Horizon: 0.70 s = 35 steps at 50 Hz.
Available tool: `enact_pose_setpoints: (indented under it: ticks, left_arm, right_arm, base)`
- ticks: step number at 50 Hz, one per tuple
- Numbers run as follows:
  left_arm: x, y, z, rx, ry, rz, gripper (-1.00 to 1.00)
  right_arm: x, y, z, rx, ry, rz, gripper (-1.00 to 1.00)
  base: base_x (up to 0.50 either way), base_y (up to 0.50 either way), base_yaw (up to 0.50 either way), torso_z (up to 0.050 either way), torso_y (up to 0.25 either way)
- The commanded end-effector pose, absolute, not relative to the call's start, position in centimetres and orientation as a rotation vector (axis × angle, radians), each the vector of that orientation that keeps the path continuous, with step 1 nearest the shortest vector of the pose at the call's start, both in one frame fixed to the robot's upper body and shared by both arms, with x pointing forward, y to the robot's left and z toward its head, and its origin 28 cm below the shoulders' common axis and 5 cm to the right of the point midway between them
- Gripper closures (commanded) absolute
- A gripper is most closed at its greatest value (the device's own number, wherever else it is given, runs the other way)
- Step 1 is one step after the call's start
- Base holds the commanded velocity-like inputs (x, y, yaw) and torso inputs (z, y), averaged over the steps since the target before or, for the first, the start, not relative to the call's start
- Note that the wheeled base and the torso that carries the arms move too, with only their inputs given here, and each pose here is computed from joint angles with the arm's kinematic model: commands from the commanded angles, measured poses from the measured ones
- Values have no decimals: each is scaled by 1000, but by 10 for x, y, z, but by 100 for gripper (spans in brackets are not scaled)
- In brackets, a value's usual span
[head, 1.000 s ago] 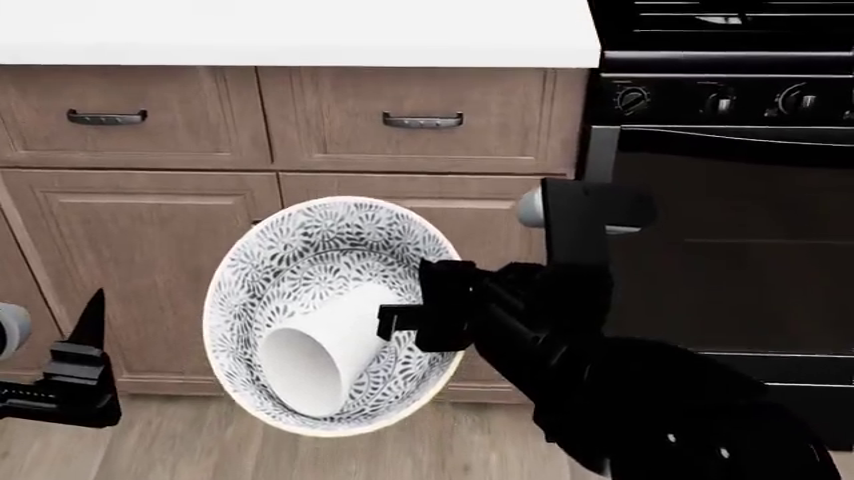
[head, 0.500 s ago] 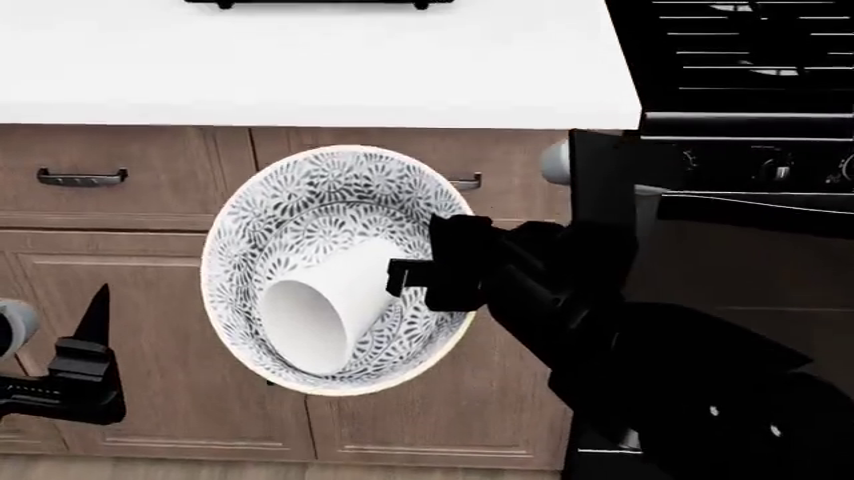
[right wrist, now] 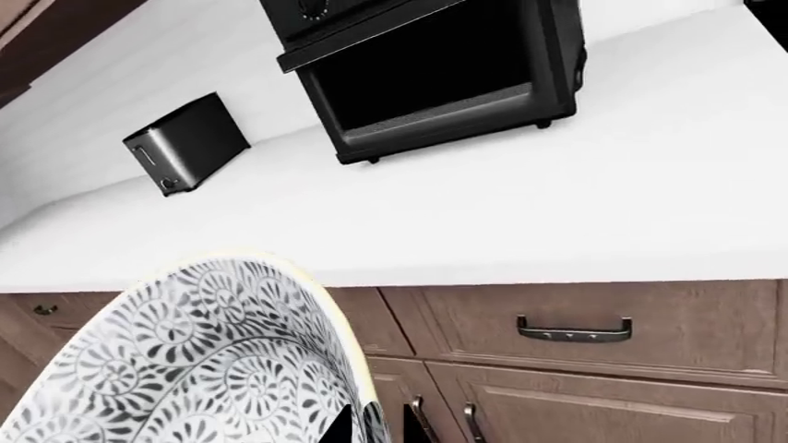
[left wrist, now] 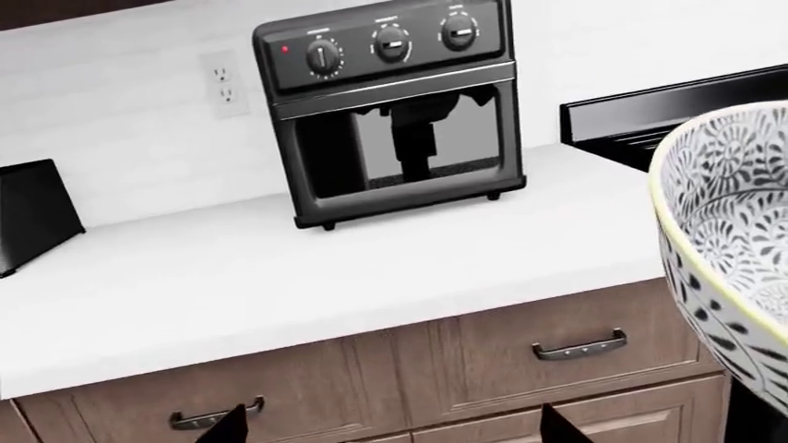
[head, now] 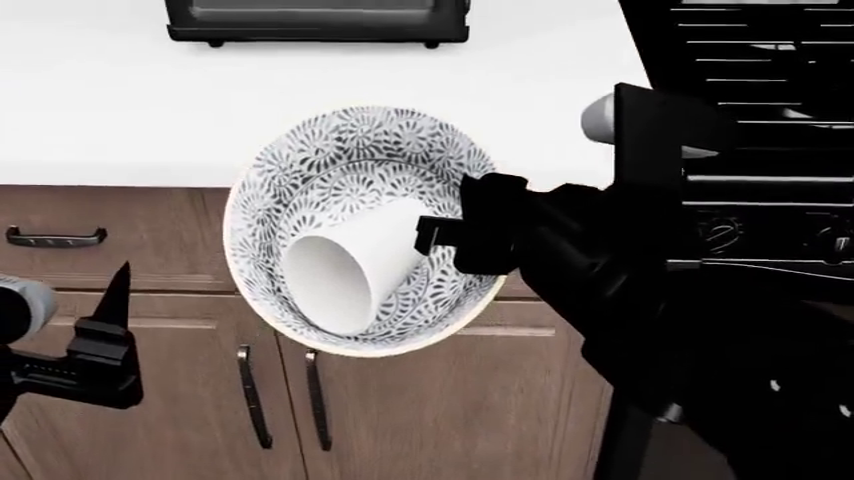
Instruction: Place the cup inside the bowl on the dining table and move the bowl to any counter.
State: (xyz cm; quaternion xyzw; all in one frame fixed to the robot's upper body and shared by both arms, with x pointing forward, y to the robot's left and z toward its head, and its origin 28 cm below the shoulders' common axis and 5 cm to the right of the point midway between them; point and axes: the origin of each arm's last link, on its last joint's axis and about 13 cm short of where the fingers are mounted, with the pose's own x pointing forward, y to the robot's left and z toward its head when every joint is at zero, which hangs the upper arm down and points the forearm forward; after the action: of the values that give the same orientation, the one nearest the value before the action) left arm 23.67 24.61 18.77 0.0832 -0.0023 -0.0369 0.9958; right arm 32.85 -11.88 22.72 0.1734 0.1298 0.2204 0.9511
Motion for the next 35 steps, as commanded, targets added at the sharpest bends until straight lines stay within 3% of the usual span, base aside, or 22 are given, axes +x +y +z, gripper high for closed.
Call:
enact_pose_setpoints:
  ticks: [1,35]
  left_arm:
    - [236,247,190,168,-11,-74,-100]
    - [239,241,191,174,-16,-71,-100]
  right_arm:
    - [327,-128,236,360,239,406,100]
    - [320,-151,234,371,239,322,100]
  base:
    - [340,1,0,0,0]
    - [341,1,0,0,1]
